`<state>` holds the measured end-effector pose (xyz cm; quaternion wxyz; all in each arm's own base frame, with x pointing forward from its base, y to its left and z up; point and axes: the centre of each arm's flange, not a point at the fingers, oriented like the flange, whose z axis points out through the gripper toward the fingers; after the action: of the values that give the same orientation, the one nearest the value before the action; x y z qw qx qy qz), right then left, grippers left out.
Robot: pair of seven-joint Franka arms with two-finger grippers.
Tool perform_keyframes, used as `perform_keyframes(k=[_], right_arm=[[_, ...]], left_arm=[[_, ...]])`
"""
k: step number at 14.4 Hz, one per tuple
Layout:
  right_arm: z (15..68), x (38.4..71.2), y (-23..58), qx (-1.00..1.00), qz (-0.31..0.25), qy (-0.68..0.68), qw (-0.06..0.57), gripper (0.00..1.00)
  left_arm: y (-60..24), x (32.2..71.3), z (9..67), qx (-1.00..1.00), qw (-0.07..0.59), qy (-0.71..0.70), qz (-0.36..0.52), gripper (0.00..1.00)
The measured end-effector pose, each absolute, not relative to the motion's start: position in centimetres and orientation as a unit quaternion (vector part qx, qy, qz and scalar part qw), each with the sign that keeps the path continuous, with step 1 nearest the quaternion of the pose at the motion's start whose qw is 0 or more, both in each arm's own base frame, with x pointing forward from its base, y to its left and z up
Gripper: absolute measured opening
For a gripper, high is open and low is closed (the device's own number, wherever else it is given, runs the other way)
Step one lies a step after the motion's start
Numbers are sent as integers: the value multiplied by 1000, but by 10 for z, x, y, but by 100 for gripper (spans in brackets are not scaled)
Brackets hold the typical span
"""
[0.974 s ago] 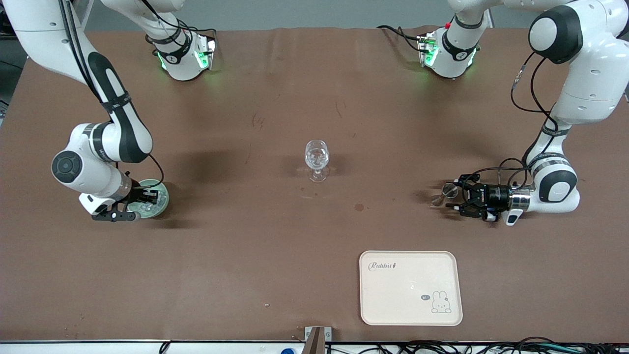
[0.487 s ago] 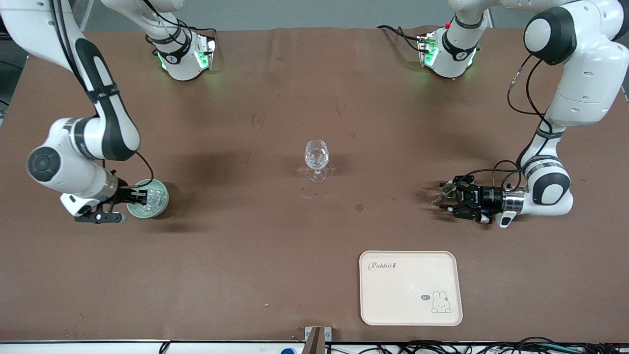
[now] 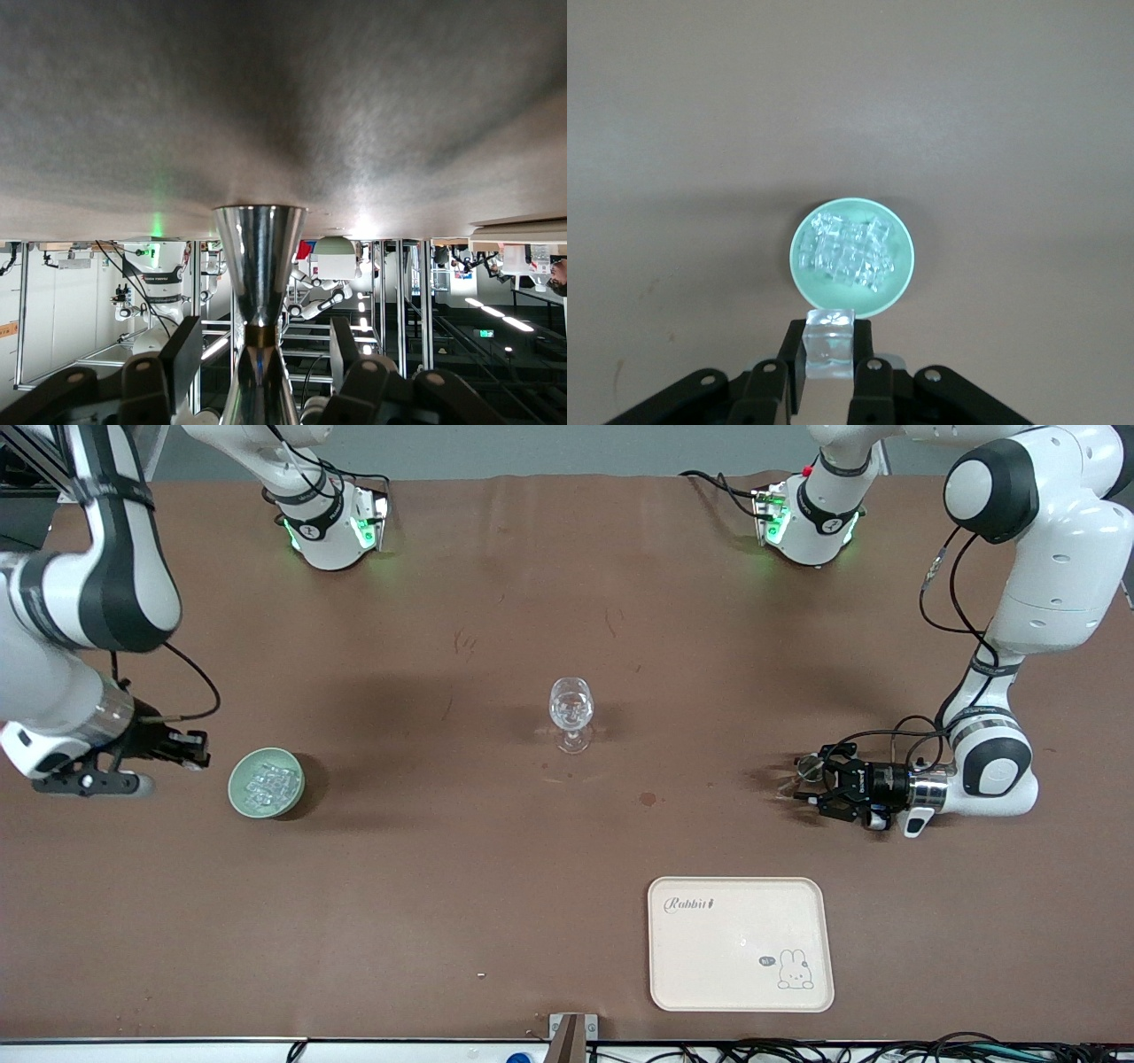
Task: Pour wine and add ice with both arms
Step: 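Lift one ice cube out of the green bowl with the right gripper, then carry the metal jigger over to the wine glass with the left gripper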
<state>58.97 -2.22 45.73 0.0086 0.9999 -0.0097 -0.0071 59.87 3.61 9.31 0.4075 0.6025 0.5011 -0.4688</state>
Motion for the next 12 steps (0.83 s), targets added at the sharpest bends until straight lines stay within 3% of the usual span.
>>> perform_keyframes(k=[3, 6, 8, 9, 11, 12], right_arm=[[505, 568, -18, 1000, -9, -8, 10, 25], [557, 554, -15, 1000, -19, -7, 10, 25], [585, 550, -12, 1000, -20, -4, 10, 25], [595, 549, -9, 1000, -18, -2, 10, 25], [612, 549, -7, 1000, -7, -1, 10, 25], [619, 550, -7, 1000, -1, 0, 10, 25]], left_arm=[[36, 599, 93, 603, 407, 501, -469, 55], [36, 599, 93, 604, 406, 501, -469, 52], [36, 599, 93, 604, 406, 501, -469, 37], [36, 599, 93, 604, 406, 501, -469, 37], [36, 599, 93, 604, 406, 501, -469, 22], [36, 599, 93, 604, 405, 501, -468, 22]])
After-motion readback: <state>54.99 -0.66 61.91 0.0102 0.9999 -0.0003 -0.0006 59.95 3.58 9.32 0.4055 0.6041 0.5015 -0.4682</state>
